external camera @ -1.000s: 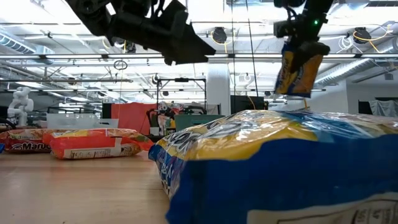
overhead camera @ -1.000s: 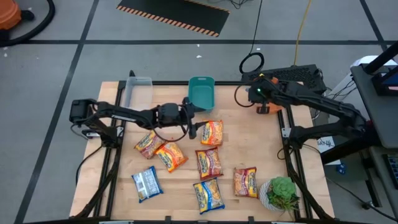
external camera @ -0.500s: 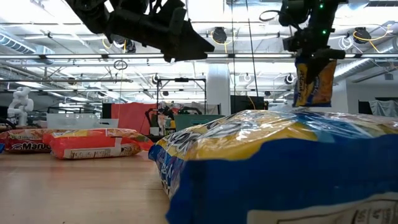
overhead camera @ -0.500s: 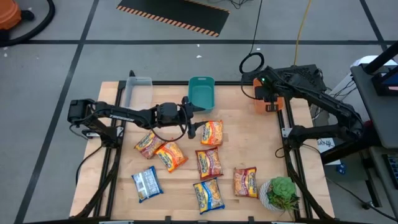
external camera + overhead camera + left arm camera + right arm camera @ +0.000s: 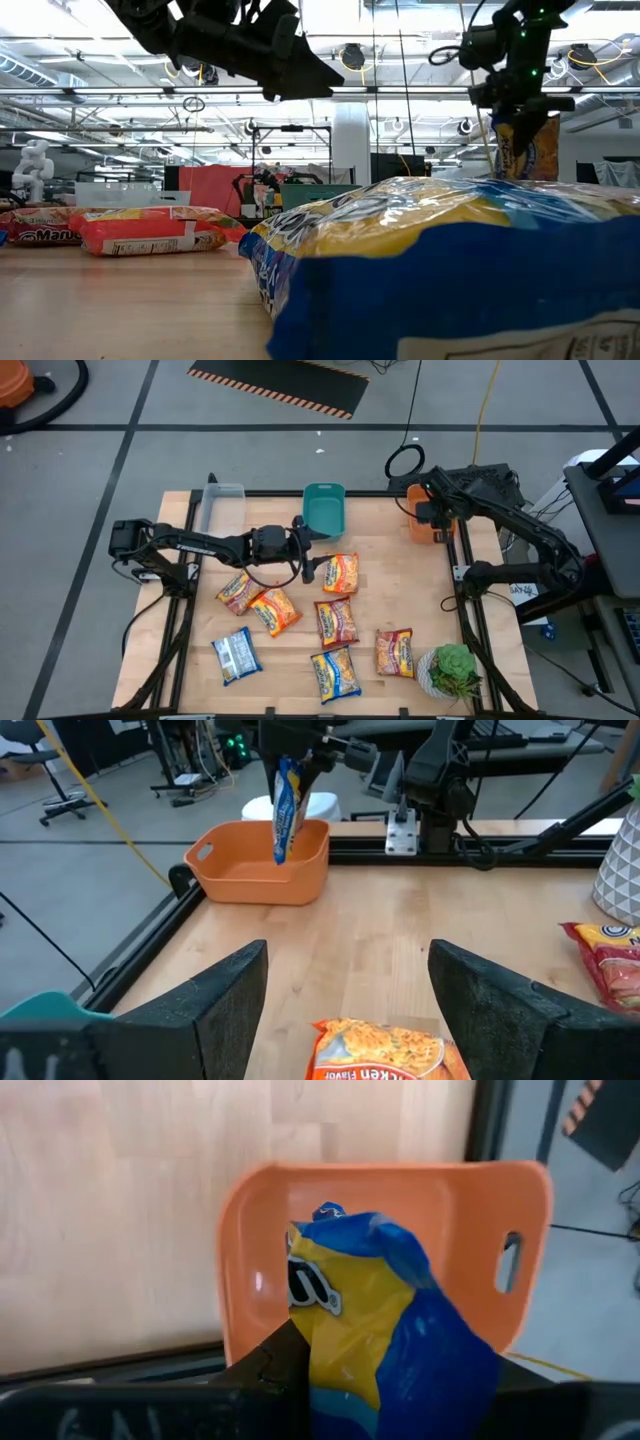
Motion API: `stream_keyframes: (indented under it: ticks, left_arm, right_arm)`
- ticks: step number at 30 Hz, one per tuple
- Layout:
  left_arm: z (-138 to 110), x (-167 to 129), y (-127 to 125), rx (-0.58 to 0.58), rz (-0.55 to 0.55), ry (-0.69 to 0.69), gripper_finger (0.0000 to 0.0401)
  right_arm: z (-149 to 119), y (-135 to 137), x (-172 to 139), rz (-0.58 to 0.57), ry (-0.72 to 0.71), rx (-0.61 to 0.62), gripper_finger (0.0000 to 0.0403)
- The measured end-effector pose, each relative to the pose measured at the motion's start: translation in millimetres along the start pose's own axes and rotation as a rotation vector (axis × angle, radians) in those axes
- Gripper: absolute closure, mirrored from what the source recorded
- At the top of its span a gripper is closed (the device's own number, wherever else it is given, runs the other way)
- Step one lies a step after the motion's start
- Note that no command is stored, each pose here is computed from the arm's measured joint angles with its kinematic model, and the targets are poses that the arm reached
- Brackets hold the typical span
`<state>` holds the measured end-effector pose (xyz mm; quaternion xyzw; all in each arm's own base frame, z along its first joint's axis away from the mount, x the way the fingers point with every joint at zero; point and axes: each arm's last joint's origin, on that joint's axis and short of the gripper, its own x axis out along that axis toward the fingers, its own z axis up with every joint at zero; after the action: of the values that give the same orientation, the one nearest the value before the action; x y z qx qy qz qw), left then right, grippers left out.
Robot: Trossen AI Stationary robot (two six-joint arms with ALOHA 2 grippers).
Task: Sort Maruchan noodles
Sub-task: Put the top blue noodle pack into the orange bin
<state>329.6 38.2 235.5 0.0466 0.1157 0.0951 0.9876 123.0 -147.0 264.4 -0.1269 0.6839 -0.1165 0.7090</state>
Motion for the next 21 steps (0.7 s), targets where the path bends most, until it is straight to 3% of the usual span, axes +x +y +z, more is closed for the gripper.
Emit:
stream_keyframes:
  ticks: [5, 21]
  left_arm:
    - [0.0, 0.0, 0.0, 0.0, 0.0, 0.0, 0.0121]
    - [-0.7, 0.1, -0.1, 0.005, 0.0, 0.006, 0.0121]
  right_arm:
    - [-2.8, 5.9, 9.5, 0.073, -0.026, -0.012, 0.0286]
    - [-3.7, 10.3, 21.7, 0.056, -0.017, -0.009, 0.0244]
